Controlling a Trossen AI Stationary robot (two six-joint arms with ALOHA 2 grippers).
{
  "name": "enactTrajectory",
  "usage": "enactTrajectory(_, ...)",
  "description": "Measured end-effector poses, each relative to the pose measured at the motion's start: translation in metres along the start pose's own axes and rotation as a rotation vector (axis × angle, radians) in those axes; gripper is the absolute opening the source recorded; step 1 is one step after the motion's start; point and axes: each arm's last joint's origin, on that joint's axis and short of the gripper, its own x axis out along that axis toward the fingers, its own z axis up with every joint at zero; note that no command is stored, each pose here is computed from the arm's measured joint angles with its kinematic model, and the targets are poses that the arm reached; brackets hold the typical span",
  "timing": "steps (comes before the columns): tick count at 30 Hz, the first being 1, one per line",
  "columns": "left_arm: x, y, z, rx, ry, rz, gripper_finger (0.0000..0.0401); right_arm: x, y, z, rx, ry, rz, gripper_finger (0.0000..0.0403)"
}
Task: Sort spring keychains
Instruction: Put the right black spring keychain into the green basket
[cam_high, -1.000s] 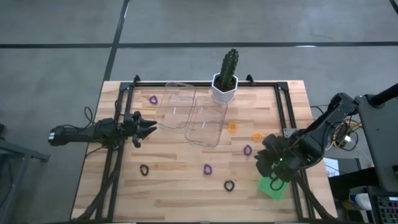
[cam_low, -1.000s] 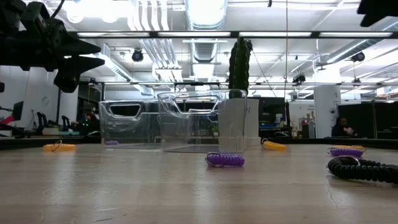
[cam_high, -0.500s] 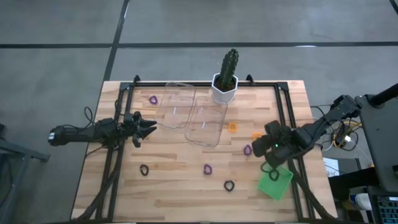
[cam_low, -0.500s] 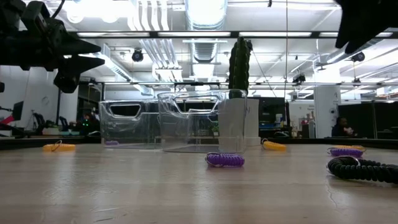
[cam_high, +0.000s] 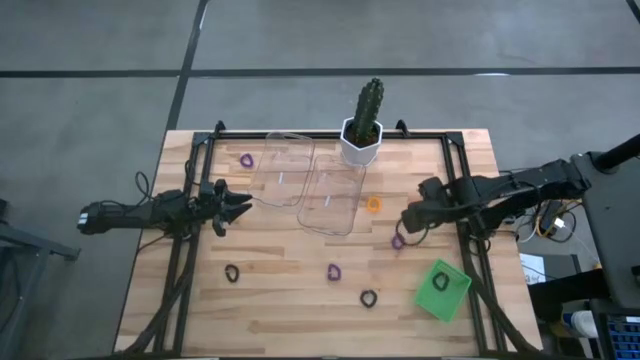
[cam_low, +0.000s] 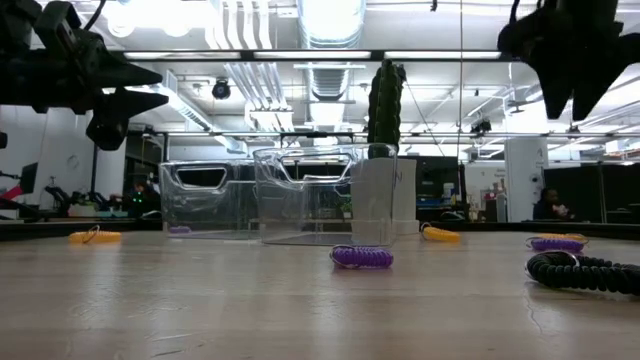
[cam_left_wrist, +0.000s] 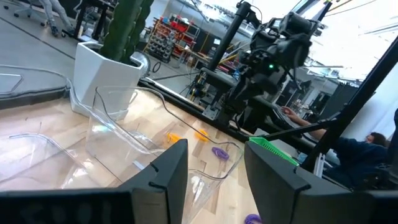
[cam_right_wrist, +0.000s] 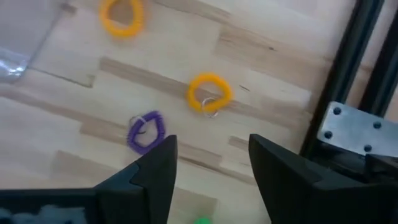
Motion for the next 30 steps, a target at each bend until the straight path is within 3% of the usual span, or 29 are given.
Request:
enactTrajectory(13, 0.000, 0.000, 0.000, -0.048, 0.000, 0.000, 0.0151, 0.043, -0.015, 0.006, 0.148, 0.151, -0.142, 0.0217)
enactTrajectory(17, 0.000, 0.000, 0.000, -0.070, 0.000, 0.000, 0.0151, 0.053, -0.014, 0.007, 0.185, 0.145, -0.118, 0.0217)
enactTrajectory(25, 0.000, 0.000, 0.000, -0.071, -0.011, 0.019, 0.0151, 0.074, -0.003, 0.011, 0.224, 0.117, 0.035, 0.0217)
enactTrajectory(30, 0.000, 0.001, 0.001, -0.073, -0.026, 0.047, 0.0151, 0.076, -0.003, 0.016, 0.248, 0.098, 0.029, 0.0217)
